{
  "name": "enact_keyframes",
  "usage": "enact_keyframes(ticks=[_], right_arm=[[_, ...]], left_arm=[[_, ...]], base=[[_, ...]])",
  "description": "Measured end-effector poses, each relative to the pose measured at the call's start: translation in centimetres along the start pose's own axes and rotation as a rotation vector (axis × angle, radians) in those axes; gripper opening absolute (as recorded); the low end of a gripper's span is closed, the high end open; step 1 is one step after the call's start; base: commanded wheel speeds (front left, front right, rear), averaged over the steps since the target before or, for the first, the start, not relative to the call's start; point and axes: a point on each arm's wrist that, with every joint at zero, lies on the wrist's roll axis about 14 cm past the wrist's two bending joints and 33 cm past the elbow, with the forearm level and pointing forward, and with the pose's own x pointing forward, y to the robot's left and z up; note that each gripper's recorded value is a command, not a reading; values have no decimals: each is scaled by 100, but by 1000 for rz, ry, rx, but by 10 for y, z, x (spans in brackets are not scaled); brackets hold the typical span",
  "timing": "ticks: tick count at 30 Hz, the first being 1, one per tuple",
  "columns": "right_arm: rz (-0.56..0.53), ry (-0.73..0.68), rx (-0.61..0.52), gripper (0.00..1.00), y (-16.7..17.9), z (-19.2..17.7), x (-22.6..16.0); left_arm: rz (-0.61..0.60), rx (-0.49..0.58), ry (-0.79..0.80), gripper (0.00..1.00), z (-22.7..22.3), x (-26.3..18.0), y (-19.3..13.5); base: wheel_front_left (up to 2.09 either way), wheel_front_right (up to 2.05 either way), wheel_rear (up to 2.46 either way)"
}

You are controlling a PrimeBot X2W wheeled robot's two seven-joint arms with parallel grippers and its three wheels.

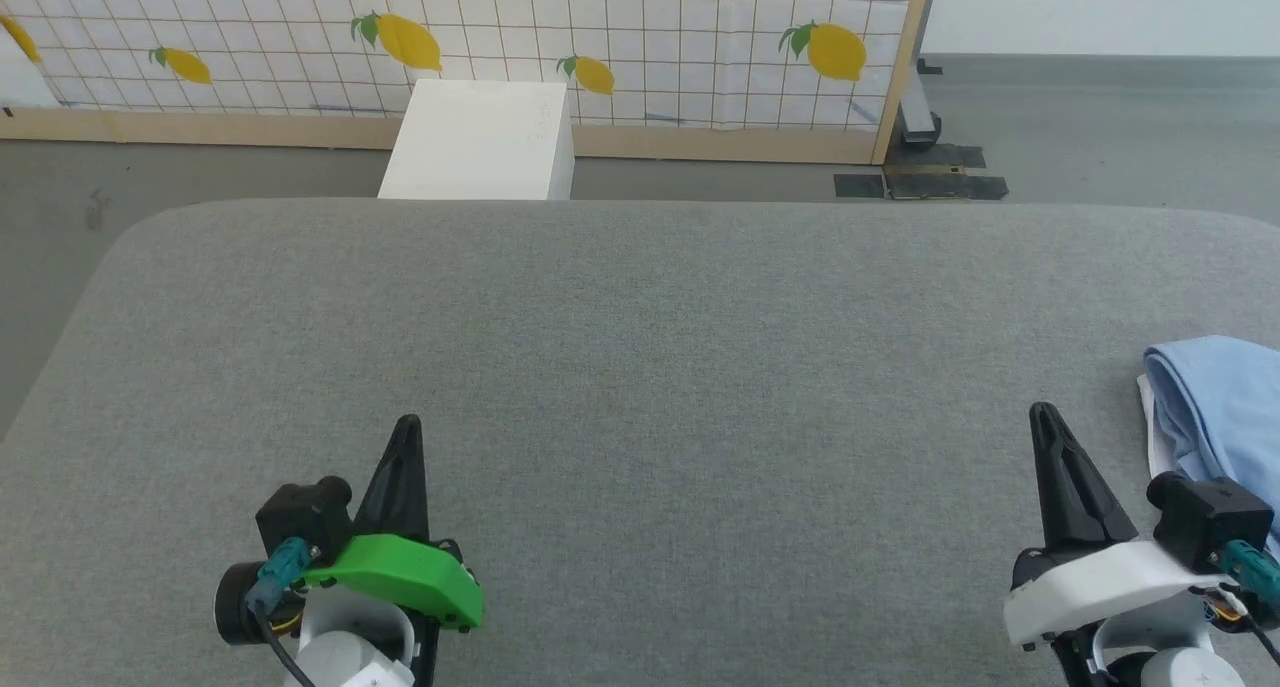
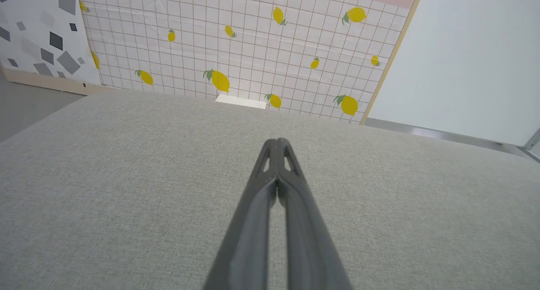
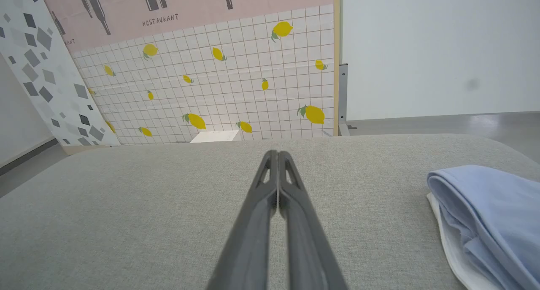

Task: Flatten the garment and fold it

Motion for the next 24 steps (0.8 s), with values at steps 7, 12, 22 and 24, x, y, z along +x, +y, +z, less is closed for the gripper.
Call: enact_keyframes(ticks=[7, 12, 22, 24], right_arm=[[3, 6, -9, 0, 1, -1, 0], [4, 10, -16, 0, 1, -1, 0], [11, 20, -36, 0, 3, -2, -1], [11, 21, -37, 0, 3, -2, -1]], left_arm=[[-5, 11, -1, 0, 3, 1, -1], [-11, 32, -3, 0, 5, 2, -2], [-8, 52, 10, 0, 6, 0, -1], [-9, 57, 9, 0, 6, 0, -2]], base=[[0, 0, 0], [0, 0, 0], [0, 0, 0], [0, 0, 0]])
